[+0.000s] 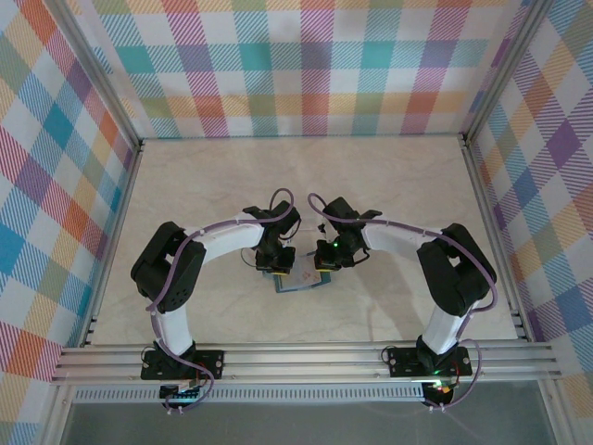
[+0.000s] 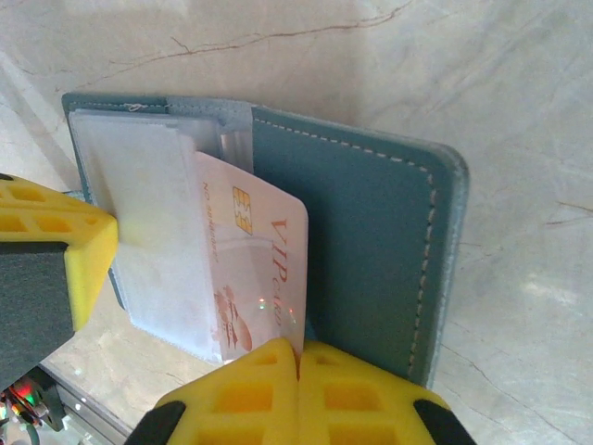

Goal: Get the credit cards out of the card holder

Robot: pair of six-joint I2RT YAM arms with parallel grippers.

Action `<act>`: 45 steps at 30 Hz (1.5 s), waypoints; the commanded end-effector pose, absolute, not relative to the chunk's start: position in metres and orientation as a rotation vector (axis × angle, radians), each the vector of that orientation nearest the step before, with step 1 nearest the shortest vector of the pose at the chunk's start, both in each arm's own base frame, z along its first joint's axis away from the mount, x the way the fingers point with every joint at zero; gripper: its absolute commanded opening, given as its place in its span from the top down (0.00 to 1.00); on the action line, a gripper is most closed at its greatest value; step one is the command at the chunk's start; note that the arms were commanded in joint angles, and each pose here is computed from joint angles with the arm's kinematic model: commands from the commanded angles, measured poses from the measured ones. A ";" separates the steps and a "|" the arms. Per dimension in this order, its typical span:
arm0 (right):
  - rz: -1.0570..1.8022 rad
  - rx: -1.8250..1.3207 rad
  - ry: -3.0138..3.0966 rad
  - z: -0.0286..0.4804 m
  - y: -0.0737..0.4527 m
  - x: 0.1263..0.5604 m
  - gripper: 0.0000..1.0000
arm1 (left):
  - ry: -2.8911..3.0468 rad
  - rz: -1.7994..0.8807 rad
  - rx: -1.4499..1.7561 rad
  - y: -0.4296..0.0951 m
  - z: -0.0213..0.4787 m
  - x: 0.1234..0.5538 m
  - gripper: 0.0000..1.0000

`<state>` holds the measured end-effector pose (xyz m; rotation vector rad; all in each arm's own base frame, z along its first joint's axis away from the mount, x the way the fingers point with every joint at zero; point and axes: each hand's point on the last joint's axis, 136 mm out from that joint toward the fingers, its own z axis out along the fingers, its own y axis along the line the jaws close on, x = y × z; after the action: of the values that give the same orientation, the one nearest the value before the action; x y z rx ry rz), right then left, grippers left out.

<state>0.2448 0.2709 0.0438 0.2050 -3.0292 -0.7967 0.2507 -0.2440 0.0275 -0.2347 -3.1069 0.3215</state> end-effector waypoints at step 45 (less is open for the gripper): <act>-0.909 0.184 -2.999 0.056 0.280 0.246 0.97 | -3.136 0.250 -0.223 -0.233 0.035 0.245 0.84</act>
<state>0.2452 0.2843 0.0529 0.1761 -2.9771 -0.9337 0.2510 -0.2452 0.0302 -0.2328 -3.1184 0.3231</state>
